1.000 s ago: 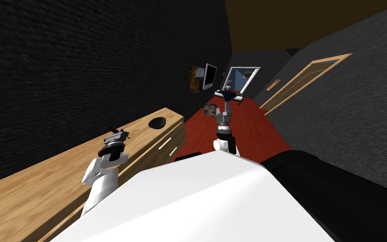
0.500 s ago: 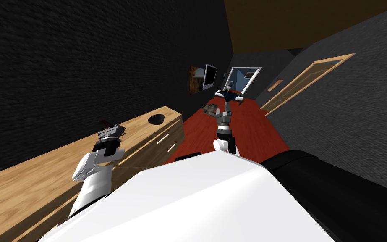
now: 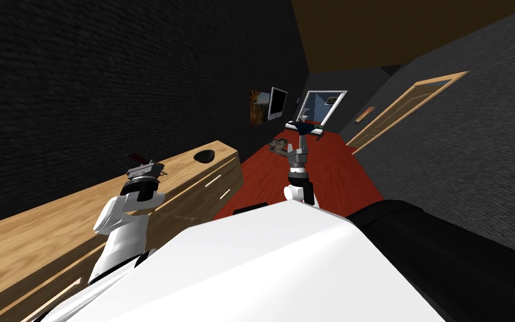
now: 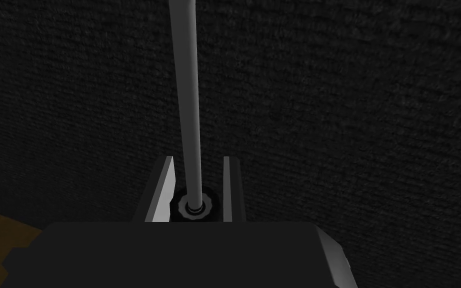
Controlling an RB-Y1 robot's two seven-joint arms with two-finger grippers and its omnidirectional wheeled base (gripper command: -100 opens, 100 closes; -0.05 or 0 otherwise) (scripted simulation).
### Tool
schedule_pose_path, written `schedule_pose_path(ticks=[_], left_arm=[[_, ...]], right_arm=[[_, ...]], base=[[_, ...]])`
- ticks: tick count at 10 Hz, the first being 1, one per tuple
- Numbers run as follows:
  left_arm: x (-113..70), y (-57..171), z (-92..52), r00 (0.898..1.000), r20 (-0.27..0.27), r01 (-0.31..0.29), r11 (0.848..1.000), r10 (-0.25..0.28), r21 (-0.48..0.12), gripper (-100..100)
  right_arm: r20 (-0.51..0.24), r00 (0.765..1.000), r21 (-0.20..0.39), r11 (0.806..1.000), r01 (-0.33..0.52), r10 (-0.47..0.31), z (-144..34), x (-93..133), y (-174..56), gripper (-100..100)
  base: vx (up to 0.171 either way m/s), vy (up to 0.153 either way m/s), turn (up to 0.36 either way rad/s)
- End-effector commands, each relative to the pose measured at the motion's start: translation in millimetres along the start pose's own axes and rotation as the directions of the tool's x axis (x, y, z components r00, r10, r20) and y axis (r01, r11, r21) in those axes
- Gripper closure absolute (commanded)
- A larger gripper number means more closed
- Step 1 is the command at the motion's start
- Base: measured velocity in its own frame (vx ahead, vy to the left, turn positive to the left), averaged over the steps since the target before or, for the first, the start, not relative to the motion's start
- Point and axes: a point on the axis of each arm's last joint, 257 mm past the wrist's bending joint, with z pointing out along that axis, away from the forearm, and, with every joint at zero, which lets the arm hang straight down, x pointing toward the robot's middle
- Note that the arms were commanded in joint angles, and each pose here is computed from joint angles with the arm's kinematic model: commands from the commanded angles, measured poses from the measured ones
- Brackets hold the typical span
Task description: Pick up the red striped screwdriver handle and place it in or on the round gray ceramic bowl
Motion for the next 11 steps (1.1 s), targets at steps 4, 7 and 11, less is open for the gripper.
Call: schedule_pose_path(ticks=[4,7,11], left_arm=[[-8.7,10.8,12.7,0.999,-0.004,0.037,0.997,-0.038,-0.071,100],[-12.7,22.9,20.2,0.998,-0.009,0.066,0.989,-0.068,-0.135,100],[-14.8,40.7,28.1,0.993,-0.021,0.108,0.968,-0.116,-0.228,100]], right_arm=[[0.0,1.0,0.0,1.0,0.0,0.0,0.0,0.0,0.0,0],[0.0,1.0,0.0,1.0,0.0,0.0,0.0,0.0,0.0,0],[0.0,1.0,0.0,1.0,0.0,0.0,-0.1,0.0,0.0,0]], base=[[0.031,-0.098,-0.032],[0.068,-0.133,-0.055],[0.104,-0.128,-0.059]])
